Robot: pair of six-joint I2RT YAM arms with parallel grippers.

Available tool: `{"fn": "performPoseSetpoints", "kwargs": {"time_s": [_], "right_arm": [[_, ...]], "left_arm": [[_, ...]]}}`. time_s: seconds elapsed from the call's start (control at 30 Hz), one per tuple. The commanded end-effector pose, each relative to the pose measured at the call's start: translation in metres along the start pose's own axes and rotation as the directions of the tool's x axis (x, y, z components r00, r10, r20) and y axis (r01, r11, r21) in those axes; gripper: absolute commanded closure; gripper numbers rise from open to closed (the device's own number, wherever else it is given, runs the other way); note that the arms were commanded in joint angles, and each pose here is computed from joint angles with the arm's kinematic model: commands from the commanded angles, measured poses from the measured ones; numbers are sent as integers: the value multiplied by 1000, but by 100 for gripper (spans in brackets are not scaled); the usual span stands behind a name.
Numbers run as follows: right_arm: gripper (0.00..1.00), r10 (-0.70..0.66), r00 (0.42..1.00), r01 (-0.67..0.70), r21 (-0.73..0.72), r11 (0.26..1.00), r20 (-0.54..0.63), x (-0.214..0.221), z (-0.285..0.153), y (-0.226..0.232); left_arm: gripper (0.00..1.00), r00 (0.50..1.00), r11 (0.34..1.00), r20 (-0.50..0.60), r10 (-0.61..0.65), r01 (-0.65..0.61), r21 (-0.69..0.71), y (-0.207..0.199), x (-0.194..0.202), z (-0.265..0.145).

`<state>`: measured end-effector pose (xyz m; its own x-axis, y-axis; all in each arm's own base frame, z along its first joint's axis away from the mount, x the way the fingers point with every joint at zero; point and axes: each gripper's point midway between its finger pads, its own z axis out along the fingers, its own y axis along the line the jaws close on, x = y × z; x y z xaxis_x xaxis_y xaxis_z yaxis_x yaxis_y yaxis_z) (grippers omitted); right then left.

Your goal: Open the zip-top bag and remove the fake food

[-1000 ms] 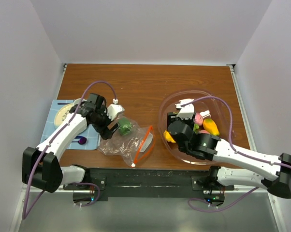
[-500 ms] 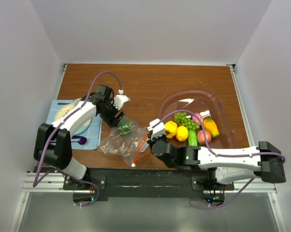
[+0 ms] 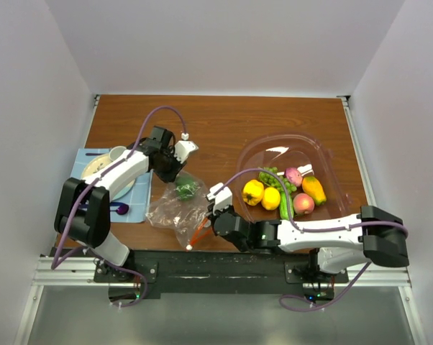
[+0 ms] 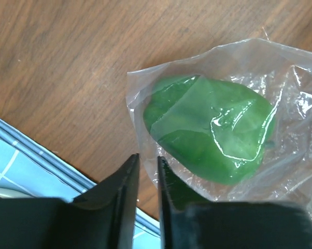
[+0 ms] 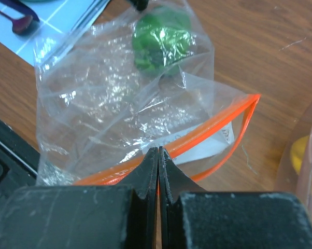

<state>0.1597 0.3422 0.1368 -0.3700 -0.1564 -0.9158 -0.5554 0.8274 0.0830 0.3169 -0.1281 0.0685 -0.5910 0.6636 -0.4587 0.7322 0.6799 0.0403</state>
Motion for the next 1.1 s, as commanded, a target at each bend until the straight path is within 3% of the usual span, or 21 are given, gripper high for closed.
{"fn": "performPoseSetpoints", "kwargs": {"time_s": [0.0, 0.2, 0.47, 0.6, 0.7, 1.07], "right_arm": [[100, 53, 998, -53, -12, 999, 41, -9, -5, 4], [100, 75, 994, -73, -25, 997, 79, -27, -23, -2], [100, 84, 996, -82, -50, 995, 43, -10, -29, 2], [100, 70, 997, -69, -49, 996, 13, 5, -21, 7], [100, 59, 998, -59, -45, 997, -9, 14, -15, 10], [100, 45, 999, -45, -28, 999, -19, 23, -9, 10]], "left_arm": [[83, 1000, 1000, 16, 10, -9, -26, 4, -3, 6], [100, 1000, 999, -3, 13, -13, -34, 5, 5, 12], [96, 1000, 999, -30, 9, -10, -37, 4, 16, 16], [43, 999, 999, -39, 12, -14, -52, 7, 14, 9], [17, 999, 995, -25, 19, -22, -98, 17, 7, -3], [8, 998, 998, 56, 41, -39, -39, 15, -25, -39]]}}
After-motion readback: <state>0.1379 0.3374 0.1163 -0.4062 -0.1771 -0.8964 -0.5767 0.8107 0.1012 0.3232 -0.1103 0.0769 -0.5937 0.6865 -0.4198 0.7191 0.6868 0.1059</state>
